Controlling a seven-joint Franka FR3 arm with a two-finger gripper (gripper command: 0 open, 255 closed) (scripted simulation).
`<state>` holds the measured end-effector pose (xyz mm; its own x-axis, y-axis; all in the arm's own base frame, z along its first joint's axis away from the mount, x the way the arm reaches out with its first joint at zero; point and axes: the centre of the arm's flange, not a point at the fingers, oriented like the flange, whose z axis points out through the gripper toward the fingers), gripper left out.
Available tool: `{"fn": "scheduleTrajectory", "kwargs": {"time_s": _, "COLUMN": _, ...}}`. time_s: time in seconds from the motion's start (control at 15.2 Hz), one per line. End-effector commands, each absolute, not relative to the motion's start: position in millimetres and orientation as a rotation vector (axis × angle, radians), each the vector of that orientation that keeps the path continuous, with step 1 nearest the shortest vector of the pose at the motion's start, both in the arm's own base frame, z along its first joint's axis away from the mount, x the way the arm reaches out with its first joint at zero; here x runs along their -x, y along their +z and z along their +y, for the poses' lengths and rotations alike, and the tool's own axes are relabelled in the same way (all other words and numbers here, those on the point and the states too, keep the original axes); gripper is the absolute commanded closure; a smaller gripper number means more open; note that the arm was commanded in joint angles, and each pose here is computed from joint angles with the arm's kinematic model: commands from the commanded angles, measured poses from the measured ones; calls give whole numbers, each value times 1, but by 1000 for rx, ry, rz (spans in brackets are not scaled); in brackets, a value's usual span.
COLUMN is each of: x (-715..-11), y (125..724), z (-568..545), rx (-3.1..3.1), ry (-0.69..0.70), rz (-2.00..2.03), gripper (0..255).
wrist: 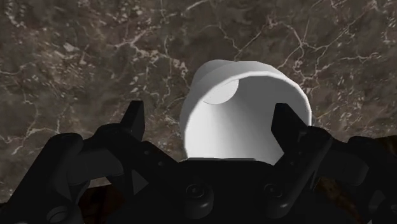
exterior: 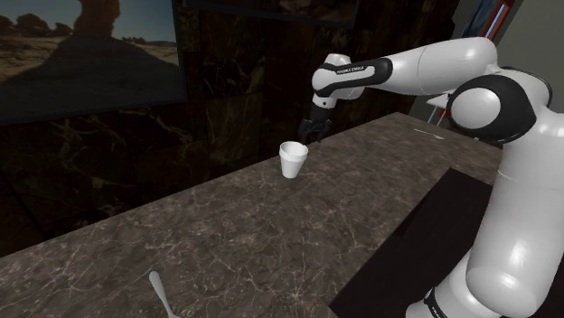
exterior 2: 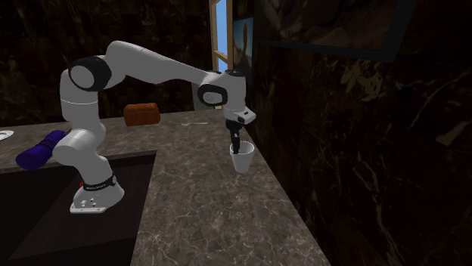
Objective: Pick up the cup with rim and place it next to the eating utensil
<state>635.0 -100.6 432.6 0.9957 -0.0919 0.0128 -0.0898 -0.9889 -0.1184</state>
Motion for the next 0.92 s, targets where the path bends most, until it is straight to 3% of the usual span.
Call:
{"fn": "scheduleTrajectory", "kwargs": {"time_s": 0.0, "x": -659, "y": 420, "z": -108, "rx": 3021, "ry": -16, "rz": 141, "gripper": 0}}
{"fn": "scheduleTrajectory", "kwargs": {"time_s": 0.86, "x": -681, "y": 366, "z": -112, "rx": 3022, "ry": -5, "rz": 145, "gripper": 0}}
